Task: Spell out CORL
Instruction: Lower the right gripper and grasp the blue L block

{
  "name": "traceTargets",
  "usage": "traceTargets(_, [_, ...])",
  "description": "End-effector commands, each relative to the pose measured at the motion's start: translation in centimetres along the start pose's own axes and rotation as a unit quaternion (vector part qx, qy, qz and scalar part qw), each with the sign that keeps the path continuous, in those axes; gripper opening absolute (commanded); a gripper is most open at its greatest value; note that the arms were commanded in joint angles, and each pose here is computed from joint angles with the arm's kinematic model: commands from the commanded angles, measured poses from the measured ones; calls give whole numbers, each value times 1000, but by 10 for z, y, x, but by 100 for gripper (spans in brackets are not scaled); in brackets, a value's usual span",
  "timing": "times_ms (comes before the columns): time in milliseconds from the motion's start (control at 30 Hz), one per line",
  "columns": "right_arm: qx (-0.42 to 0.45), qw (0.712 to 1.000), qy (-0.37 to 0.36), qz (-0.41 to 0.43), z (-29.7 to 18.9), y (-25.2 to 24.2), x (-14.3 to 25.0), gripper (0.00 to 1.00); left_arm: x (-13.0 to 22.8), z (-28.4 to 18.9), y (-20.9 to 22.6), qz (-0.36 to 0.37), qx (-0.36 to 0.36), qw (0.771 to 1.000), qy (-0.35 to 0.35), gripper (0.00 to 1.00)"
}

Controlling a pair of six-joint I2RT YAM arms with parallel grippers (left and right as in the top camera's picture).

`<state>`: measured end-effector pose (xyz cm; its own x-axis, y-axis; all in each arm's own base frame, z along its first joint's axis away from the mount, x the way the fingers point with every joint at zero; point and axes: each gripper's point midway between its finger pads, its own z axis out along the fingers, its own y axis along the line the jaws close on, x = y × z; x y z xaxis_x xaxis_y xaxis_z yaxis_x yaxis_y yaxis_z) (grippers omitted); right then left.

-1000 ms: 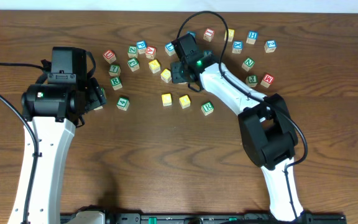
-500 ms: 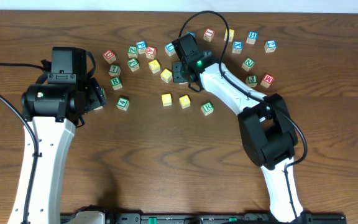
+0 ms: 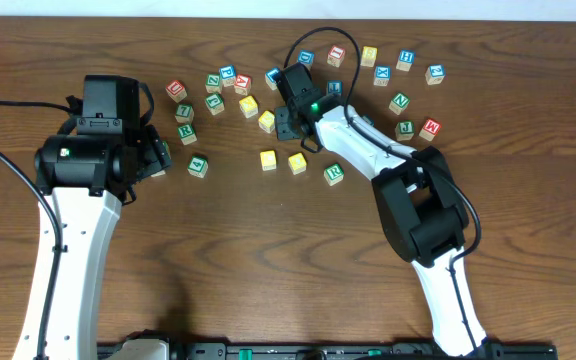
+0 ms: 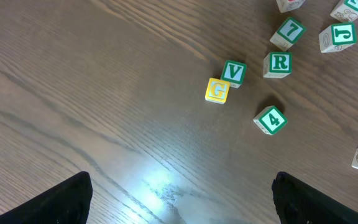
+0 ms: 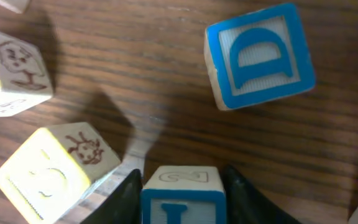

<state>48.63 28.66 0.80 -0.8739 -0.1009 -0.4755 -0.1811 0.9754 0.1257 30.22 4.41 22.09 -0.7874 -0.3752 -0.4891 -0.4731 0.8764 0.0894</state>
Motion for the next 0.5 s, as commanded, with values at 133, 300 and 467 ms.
traceTargets(133, [4,1000,4,-2,7,-1,4,24,-5,-2,3,-6,-7,1000,-6,91])
traceTargets(300, [-1,1000,-8,-1,-5,3,-7,20,-5,-2,3,-6,-7,1000,-6,91])
traceTargets(467, [-6,1000,-29,4,-38,2,-26,20,-5,-2,3,-6,-7,1000,-6,91])
